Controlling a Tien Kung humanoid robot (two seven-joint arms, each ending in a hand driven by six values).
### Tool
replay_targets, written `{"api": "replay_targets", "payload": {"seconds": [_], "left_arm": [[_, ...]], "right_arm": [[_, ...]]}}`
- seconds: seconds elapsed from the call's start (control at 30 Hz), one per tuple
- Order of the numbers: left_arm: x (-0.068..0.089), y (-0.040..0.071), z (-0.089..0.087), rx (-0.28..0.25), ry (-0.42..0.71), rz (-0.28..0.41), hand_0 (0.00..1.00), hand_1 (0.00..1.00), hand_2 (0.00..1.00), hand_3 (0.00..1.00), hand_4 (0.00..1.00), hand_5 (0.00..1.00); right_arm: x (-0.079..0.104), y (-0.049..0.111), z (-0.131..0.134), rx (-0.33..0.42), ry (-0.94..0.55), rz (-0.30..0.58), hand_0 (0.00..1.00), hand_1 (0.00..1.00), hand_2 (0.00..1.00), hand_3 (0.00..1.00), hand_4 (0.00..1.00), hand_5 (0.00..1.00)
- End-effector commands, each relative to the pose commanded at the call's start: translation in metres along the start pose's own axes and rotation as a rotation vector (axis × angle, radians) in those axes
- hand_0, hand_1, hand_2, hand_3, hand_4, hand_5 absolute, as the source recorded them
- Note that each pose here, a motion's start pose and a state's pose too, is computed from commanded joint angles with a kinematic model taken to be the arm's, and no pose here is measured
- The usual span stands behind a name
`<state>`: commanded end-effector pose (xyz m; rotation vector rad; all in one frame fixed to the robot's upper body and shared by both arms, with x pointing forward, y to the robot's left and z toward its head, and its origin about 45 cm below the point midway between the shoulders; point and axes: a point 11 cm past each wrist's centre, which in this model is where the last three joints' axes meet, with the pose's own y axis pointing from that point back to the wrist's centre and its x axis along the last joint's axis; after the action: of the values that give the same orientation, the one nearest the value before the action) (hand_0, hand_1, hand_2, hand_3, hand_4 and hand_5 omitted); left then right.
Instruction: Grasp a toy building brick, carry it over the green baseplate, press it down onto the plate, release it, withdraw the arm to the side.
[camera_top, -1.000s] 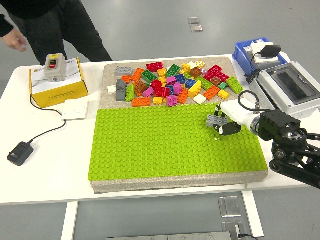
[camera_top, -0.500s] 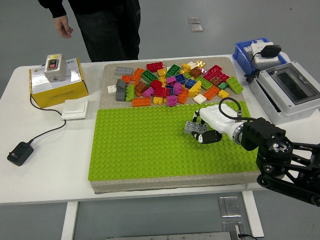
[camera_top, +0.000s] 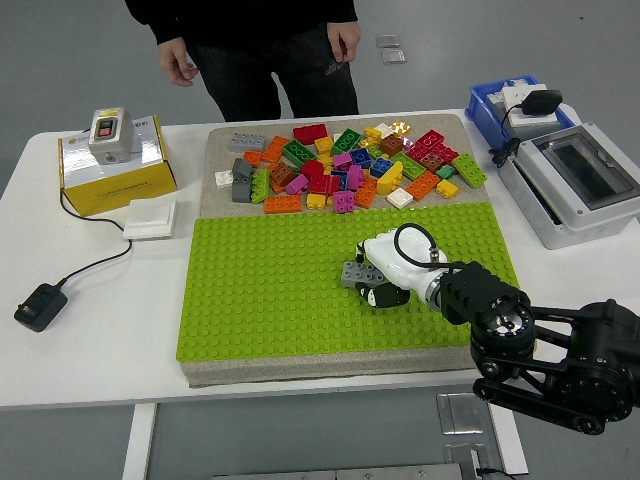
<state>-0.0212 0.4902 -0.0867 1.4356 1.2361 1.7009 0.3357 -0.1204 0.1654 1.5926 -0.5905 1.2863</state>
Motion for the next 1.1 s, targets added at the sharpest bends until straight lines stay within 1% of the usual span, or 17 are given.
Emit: {"api": "replay_targets", "payload": {"seconds": [0.1,0.2,0.33,0.63,0.9,1.1], "left_arm": [[-0.001,0.000,0.000,0.002,-0.002,-0.001,0.672,0.675,0.668,0.733,0.393,0.535],[0.000,0.000,0.000,0.001,-0.003,0.000,0.672,0.676,0.667,0.732,0.394,0.538],[0.000,0.000,0.001,0.000,-0.005,0.001,0.672,0.676,0.667,0.733,0.394,0.539],[0.001,0.000,0.001,0.000,-0.007,0.003,0.671,0.676,0.667,0.732,0.394,0.540],[0.001,0.000,0.001,0.000,-0.006,0.002,0.671,0.675,0.666,0.732,0.394,0.539],[0.001,0.000,0.002,-0.002,-0.003,0.002,0.671,0.676,0.667,0.732,0.394,0.539]], "right_arm": [[-0.001,0.003,-0.008,0.031,0.008,0.010,0.050,0.177,0.358,0.374,0.513,0.317],[-0.003,0.005,-0.011,0.057,-0.010,0.001,0.051,0.179,0.359,0.372,0.508,0.318],[-0.006,0.006,-0.014,0.075,-0.028,-0.008,0.050,0.175,0.358,0.373,0.504,0.312],[-0.015,0.002,-0.015,0.080,-0.030,-0.024,0.050,0.173,0.357,0.375,0.501,0.315],[-0.015,-0.001,-0.013,0.089,-0.015,-0.025,0.050,0.172,0.358,0.376,0.499,0.318],[-0.017,0.001,-0.010,0.093,-0.010,-0.038,0.050,0.173,0.362,0.379,0.499,0.322]]}}
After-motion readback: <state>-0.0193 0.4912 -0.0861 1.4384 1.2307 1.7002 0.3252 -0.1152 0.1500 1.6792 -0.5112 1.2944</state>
